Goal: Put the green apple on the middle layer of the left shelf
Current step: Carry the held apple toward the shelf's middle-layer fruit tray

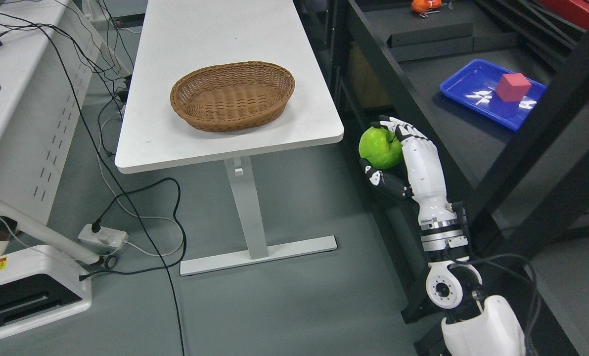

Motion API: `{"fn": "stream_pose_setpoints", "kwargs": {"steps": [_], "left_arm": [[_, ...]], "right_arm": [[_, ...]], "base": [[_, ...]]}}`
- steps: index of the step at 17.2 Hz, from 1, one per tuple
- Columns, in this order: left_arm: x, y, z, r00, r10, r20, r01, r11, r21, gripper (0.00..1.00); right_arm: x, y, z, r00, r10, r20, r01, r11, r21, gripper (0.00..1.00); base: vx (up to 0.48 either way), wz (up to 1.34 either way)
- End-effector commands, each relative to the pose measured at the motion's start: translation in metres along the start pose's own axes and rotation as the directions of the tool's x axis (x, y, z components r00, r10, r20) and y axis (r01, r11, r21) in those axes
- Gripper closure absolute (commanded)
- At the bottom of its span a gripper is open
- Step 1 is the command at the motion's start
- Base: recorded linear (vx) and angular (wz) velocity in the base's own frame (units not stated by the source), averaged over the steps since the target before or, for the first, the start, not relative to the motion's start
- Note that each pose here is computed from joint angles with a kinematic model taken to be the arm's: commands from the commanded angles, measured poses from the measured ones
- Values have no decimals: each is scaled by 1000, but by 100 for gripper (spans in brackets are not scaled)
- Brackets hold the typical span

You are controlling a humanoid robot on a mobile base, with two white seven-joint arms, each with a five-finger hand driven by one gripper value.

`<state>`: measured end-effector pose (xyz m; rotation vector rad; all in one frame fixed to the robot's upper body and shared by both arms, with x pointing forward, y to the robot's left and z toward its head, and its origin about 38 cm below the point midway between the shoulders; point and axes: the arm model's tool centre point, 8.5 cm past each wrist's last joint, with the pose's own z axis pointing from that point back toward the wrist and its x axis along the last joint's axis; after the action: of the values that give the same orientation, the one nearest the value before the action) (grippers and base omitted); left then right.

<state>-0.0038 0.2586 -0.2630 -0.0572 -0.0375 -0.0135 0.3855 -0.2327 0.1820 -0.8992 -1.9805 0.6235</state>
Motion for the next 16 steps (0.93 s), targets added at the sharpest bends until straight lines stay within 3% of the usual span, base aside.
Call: {"fn": "stream_pose_setpoints", "kwargs": {"steps": [1, 9, 16], "left_arm": [[0, 11, 2, 1000, -1, -1, 1, 1000, 18, 0], [0, 11, 2, 1000, -1, -1, 1, 1000, 18, 0], [-1, 11, 2, 1000, -1, -2, 1, 1000, 18, 0]], "right_arm": [[7, 7, 2, 1000, -12, 17, 12, 1000, 20, 99], [5, 12, 12, 1000, -18, 17, 17, 999, 49, 99], [5, 14, 15, 1000, -20, 12, 19, 998, 58, 99]], "base": [[-405, -201], [-366, -264], [-208, -862]]}}
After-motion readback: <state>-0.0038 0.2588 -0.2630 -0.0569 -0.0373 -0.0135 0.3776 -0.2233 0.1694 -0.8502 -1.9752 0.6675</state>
